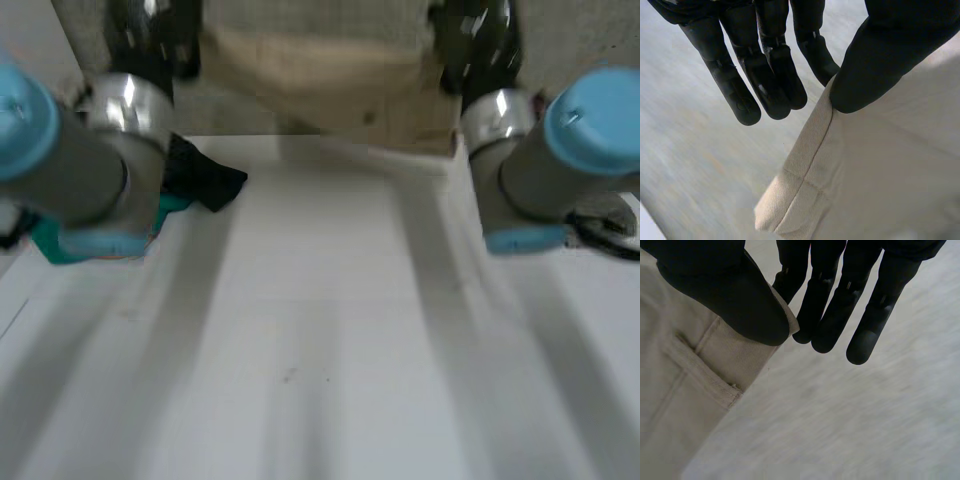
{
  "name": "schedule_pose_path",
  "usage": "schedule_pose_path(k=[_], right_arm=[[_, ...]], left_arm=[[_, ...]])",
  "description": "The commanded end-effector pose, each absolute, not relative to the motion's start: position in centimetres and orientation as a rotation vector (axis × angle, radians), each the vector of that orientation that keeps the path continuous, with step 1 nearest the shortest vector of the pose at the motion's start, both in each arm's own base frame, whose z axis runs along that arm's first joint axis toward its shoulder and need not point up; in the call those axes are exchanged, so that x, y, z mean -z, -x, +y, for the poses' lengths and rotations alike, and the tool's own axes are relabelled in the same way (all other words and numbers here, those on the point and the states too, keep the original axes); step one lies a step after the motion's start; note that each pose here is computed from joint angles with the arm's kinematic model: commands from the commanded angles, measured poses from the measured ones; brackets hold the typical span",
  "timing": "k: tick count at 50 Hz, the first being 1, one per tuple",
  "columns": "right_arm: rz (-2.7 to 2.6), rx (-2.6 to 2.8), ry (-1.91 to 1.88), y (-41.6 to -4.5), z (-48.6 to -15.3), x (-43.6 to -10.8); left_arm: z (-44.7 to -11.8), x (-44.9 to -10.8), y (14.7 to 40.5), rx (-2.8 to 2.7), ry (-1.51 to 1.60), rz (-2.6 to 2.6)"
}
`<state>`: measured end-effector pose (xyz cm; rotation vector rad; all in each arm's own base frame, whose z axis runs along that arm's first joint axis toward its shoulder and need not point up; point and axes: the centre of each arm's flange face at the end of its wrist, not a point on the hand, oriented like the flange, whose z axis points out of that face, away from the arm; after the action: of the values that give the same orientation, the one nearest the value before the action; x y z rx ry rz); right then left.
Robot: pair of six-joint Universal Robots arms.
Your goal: Fold the laundry.
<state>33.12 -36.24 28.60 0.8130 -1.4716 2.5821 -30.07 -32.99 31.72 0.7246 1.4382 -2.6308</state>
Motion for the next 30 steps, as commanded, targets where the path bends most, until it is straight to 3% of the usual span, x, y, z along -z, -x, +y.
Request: schedule_pose_path(k=[1,8,16,19,23,27,30], right_arm=[[-1.801,-2.262,-1.071,-32.6,-35.1,-18.9],[-1.952,-2.008,-1.216,-30.6,-31.6,-17.0],[-2.014,-1.81,-1.355,-27.3,-24.9,-20.9],[-2.009,-1.748,-1.406,-26.0,-22.0,-22.5],[-1.982,-1.562,-1.546,-24.0,-18.5,-22.7],[-1.945,-1.303,-1.723,-21.5,-15.2,-21.8],[-1.956,-1.278,-1.743,-21.2,-14.7,-21.0]], left_arm=[[-29.3,-21.8,29.1,2.347,-0.937,1.787],[-23.9,-18.2,30.0,2.128,-1.224,1.856],[-17.5,-20.3,26.1,1.761,-1.346,1.958],[-13.7,-20.8,24.9,1.627,-1.449,2.018],[-8.0,-19.5,23.6,1.351,-1.694,2.117],[-4.3,-19.3,23.3,1.208,-1.865,2.147],[-4.5,-19.7,23.7,1.247,-1.838,2.171]])
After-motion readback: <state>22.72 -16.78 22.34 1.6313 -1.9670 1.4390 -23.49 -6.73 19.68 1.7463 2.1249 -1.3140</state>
